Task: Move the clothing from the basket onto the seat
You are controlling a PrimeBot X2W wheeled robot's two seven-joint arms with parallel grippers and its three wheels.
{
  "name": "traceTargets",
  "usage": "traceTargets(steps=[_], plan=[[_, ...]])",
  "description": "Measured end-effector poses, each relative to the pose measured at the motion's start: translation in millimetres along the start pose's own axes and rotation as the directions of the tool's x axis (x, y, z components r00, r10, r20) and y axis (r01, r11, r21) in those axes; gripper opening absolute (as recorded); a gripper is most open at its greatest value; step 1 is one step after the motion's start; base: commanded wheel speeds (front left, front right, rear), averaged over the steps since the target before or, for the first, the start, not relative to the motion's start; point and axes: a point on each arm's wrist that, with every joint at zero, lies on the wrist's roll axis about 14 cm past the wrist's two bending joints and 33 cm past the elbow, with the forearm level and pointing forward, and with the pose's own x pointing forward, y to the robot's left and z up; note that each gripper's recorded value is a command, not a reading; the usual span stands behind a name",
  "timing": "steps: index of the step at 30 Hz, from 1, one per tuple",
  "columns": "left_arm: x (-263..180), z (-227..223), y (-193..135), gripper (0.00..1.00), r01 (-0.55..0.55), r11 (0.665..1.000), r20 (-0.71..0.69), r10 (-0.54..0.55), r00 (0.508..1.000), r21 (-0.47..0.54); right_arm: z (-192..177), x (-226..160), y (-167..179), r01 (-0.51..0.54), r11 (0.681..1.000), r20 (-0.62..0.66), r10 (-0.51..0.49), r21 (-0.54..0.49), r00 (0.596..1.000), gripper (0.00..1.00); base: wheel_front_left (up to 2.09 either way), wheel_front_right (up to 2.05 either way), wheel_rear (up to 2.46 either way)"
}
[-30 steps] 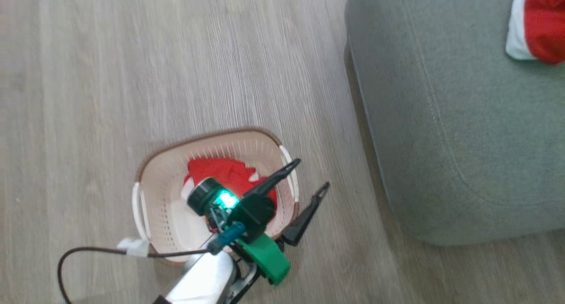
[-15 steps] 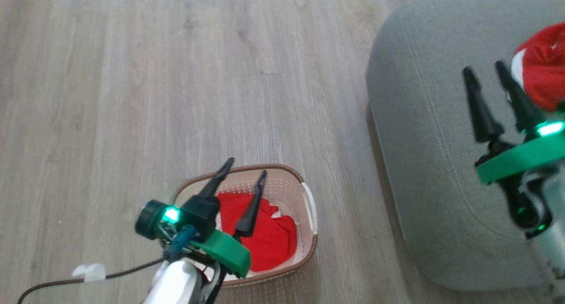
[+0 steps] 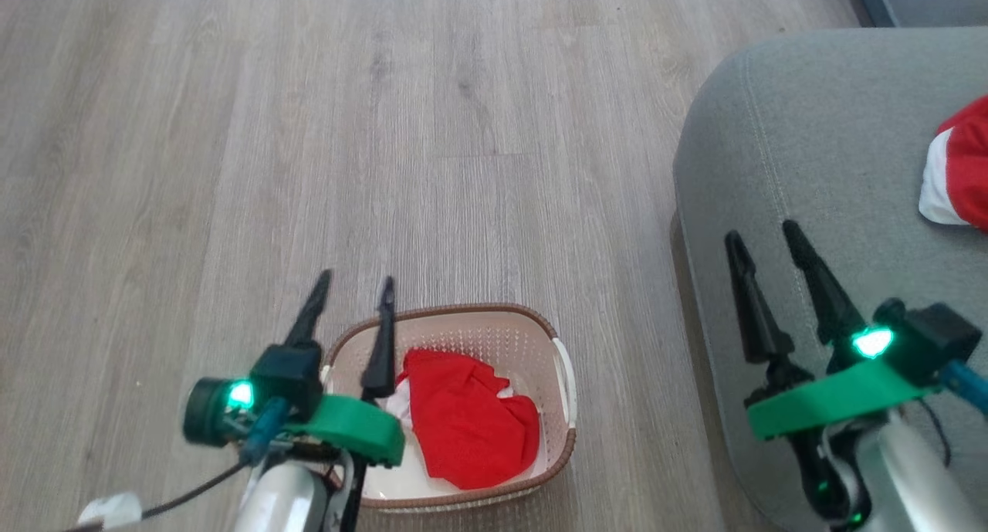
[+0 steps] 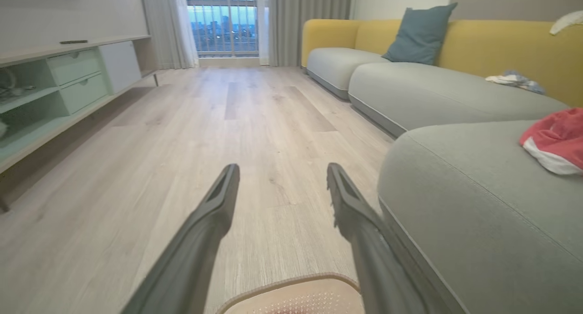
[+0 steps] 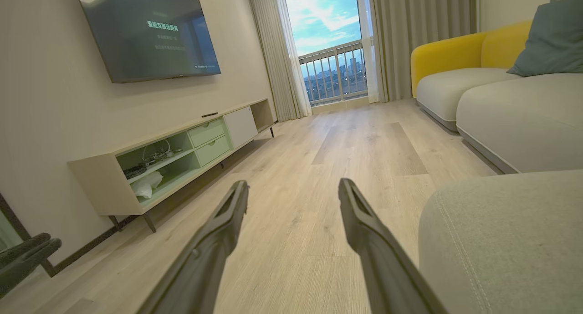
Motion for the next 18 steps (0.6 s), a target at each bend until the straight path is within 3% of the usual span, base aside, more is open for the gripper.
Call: traceTargets(steps=[5, 18], plan=[[-5.5, 5.9, 18.7, 1.0, -0.106, 0.994, 0.016, 0.106, 0.994, -0.007, -5.4, -9.5, 1.3, 0.064, 0.996, 0.012, -0.065, 0.061, 0.998, 1.0, 0.0, 0.0, 0.0], [-20.9, -17.4, 21.6, 1.0, -0.121, 0.993, -0.058, 0.122, 0.991, 0.013, -28.2, -25.1, -5.0, 0.12, 0.992, -0.053, -0.118, 0.038, 0.992, 1.0, 0.0, 0.0, 0.0]])
